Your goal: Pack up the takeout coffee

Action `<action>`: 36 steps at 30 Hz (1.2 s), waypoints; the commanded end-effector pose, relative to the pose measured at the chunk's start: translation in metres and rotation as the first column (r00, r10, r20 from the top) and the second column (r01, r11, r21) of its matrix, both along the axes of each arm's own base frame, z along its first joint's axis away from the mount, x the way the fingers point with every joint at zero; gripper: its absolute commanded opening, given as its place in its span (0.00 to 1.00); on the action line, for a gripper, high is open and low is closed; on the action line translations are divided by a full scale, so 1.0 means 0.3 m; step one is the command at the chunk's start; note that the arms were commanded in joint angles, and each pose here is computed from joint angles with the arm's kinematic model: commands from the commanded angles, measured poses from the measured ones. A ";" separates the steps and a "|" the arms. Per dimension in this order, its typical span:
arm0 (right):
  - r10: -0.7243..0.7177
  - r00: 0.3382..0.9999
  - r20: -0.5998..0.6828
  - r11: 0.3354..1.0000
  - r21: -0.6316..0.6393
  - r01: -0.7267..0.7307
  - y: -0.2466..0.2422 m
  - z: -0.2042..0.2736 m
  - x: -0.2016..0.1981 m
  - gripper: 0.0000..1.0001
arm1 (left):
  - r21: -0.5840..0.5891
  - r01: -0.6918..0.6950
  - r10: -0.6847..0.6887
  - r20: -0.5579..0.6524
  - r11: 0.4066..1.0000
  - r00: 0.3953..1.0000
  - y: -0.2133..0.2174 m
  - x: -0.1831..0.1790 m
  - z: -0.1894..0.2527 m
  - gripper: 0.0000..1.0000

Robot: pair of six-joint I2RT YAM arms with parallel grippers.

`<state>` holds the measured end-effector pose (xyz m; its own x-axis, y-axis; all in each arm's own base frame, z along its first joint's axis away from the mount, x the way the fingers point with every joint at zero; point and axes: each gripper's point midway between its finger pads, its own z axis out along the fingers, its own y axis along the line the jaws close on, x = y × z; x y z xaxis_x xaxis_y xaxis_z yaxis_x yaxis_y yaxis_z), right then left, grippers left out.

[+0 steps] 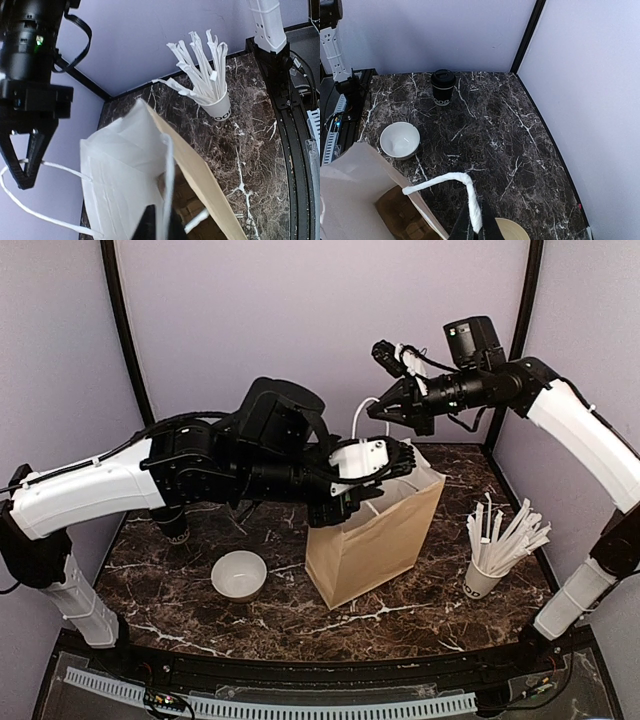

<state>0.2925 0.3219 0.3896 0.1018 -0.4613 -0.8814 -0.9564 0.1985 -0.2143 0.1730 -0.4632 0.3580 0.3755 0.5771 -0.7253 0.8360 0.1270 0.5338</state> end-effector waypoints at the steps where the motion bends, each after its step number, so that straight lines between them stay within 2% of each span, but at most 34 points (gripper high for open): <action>1: 0.014 1.000 0.014 0.998 0.056 -0.015 0.016 0.032 -0.022 0.00 | -0.060 0.067 -0.072 -0.081 0.996 0.994 0.043 -0.080 0.018 0.29; 3: 0.046 0.999 -0.018 0.997 0.058 -0.045 0.021 0.017 -0.061 0.00 | -0.061 0.145 -0.151 -0.100 0.988 0.984 0.060 -0.164 0.012 0.54; 4: 0.074 0.996 -0.040 0.996 0.051 -0.072 0.025 0.006 -0.091 0.00 | -0.051 0.169 -0.173 -0.107 0.984 0.979 0.064 -0.191 -0.009 0.59; 7: 0.192 0.976 -0.102 0.981 0.028 -0.190 0.035 -0.026 -0.224 0.00 | -0.115 0.275 -0.288 -0.115 0.954 0.951 0.086 -0.330 0.057 0.95; 10: 0.303 0.942 -0.147 0.949 -0.046 -0.312 0.020 -0.097 -0.364 0.00 | -0.206 0.334 -0.366 -0.148 0.920 0.919 0.125 -0.406 0.148 0.99; 13: 0.384 0.896 -0.224 0.907 -0.092 -0.412 -0.030 -0.161 -0.489 0.00 | -0.288 0.373 -0.419 -0.118 0.882 0.900 0.192 -0.448 0.252 0.99; 19: 0.511 0.751 -0.419 0.798 -0.094 -0.596 -0.101 -0.258 -0.709 0.00 | -0.395 0.285 -0.288 0.053 0.873 0.956 0.293 -0.376 0.383 0.99; 24: 0.510 0.697 -0.504 0.761 -0.114 -0.639 -0.121 -0.336 -0.745 0.00 | -0.439 0.230 -0.182 0.149 0.869 0.972 0.322 -0.318 0.424 0.99; 29: 0.538 0.682 -0.496 0.743 -0.103 -0.661 -0.115 -0.319 -0.778 0.00 | -0.442 0.232 -0.187 0.144 0.866 0.972 0.313 -0.318 0.426 0.99; 32: 0.579 0.636 -0.510 0.700 -0.089 -0.709 -0.099 -0.296 -0.861 0.00 | -0.443 0.227 -0.183 0.140 0.867 0.973 0.317 -0.316 0.427 0.99; 36: 0.583 0.611 -0.536 0.650 -0.144 -0.746 -0.083 -0.344 -0.917 0.00 | -0.446 0.209 -0.160 0.146 0.870 0.976 0.332 -0.306 0.431 0.99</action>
